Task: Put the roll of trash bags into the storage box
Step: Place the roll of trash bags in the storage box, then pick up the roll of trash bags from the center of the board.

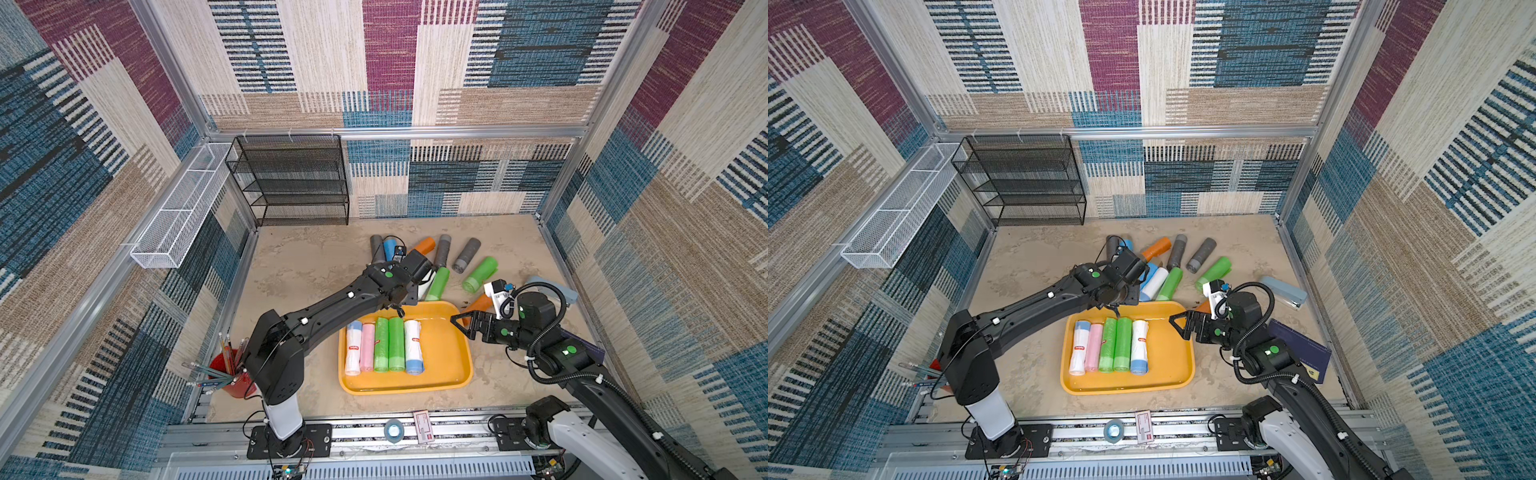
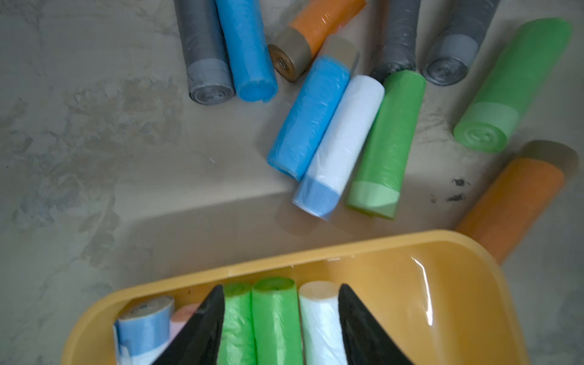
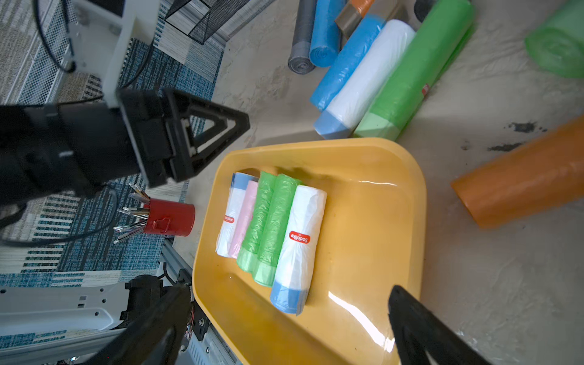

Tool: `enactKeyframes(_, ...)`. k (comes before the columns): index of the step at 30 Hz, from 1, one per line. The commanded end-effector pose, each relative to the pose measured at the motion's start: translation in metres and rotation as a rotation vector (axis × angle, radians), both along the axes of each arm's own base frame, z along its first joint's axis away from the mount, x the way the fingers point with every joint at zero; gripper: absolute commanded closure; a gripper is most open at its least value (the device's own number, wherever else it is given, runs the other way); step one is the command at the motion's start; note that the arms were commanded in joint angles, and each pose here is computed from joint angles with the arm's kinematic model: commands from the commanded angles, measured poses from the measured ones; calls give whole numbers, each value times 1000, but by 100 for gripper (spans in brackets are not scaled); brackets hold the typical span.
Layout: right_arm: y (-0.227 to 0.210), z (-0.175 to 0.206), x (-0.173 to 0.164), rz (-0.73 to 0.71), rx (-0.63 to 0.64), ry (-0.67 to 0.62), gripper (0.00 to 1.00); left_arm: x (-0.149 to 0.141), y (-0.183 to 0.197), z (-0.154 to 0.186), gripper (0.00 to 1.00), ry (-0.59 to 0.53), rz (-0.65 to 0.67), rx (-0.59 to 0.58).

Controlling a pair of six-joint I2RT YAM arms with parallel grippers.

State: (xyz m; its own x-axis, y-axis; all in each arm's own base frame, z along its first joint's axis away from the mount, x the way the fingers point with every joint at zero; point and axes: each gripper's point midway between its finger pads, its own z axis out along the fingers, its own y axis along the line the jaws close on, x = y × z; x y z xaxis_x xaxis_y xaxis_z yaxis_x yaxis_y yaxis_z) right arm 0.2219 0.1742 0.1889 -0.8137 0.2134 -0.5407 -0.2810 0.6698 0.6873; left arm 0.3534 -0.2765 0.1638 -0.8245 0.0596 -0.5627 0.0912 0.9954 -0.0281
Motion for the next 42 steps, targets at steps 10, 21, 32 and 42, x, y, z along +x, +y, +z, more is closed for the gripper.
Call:
enactKeyframes(10,24,13,31,104,2,-75,1,121,33,-33,40,65,46,7)
enactKeyframes(21,37,16,57,134,19,-128,1,191,45,-82,40,93,110,-53)
enactKeyframes(32,39,-11,62,142,-11,-77,1,196,50,-128,43,157,122,-44)
enactKeyframes(42,34,-13,54,130,-28,-69,1,188,73,-91,62,96,169,12)
